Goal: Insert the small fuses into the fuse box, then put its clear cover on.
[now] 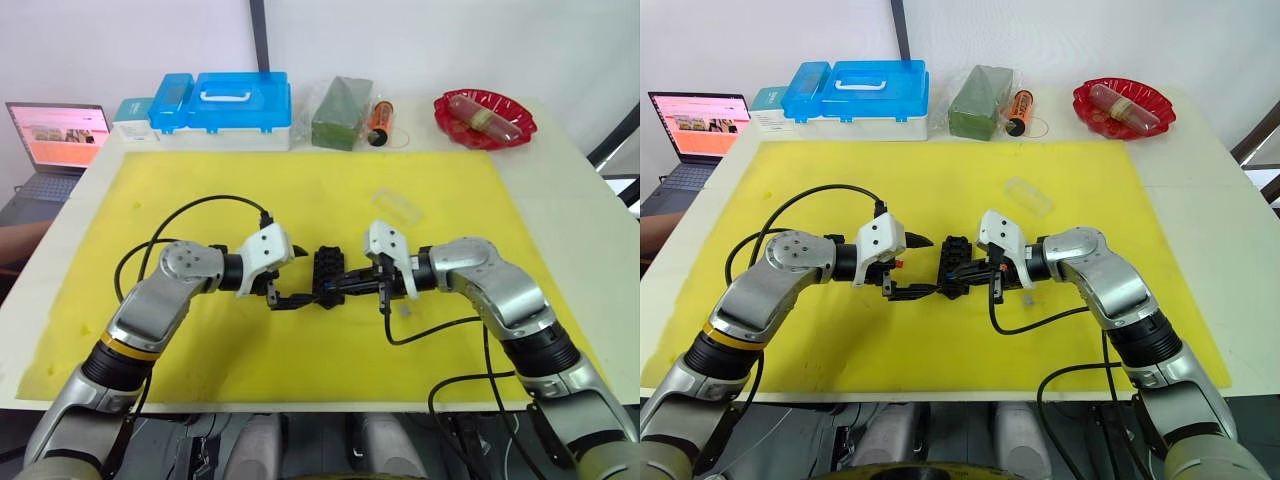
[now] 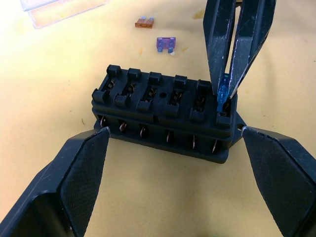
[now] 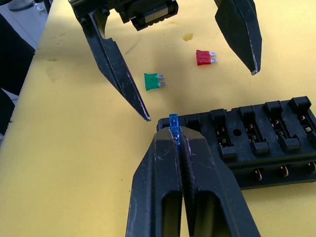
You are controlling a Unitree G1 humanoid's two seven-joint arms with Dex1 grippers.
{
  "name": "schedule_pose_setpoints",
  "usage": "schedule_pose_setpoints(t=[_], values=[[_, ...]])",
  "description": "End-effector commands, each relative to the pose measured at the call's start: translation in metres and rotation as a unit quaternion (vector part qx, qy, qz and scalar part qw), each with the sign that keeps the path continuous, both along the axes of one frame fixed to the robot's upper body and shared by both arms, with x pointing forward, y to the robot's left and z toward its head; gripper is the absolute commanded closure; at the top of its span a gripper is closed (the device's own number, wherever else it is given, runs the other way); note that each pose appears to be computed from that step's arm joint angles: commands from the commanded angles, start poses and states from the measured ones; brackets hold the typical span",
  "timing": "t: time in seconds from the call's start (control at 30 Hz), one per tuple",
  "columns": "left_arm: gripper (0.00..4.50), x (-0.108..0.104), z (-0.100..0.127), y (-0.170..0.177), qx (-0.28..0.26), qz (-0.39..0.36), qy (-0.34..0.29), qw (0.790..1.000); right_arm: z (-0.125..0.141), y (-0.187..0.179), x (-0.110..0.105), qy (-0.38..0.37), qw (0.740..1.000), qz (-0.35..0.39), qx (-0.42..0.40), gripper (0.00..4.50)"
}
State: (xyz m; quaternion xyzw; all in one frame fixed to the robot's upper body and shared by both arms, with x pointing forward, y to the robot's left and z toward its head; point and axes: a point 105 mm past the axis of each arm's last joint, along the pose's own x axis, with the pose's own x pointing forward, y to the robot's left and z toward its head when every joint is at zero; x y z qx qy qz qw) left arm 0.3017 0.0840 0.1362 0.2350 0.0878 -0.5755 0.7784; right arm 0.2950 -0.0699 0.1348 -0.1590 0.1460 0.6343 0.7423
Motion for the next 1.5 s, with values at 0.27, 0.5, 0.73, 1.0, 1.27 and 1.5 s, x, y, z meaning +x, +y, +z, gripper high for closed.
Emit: schedule_pose_setpoints(t=[0.27,0.5,0.73,1.0,1.27,1.5], values=[[0.0,-0.002,0.007,-0.003,0.001,-0.009,-0.016,1.0,0.006,0.003,-0.004,-0.006,1.0,0.014,0.007,4.47],[0.0,-0.002,0.007,-0.003,0.001,-0.009,-0.016,1.0,0.004,0.004,-0.006,-0.004,1.0,0.018,0.004,4.47],[0.0,-0.002,0.007,-0.003,0.0,-0.008,-0.017,1.0,0.002,0.004,-0.005,-0.012,1.0,0.018,-0.005,4.47],[0.0,-0.002,0.006,-0.003,-0.001,-0.006,-0.016,1.0,-0.007,0.002,0.0,-0.036,0.999,0.013,-0.03,4.47],[0.0,-0.002,0.007,-0.002,0.0,-0.004,-0.017,1.0,-0.02,-0.004,0.004,-0.056,0.996,0.013,-0.068,4.47],[0.0,-0.001,0.007,-0.002,0.0,-0.004,-0.018,1.0,-0.008,0.001,0.006,-0.06,0.997,0.014,-0.036,4.47]])
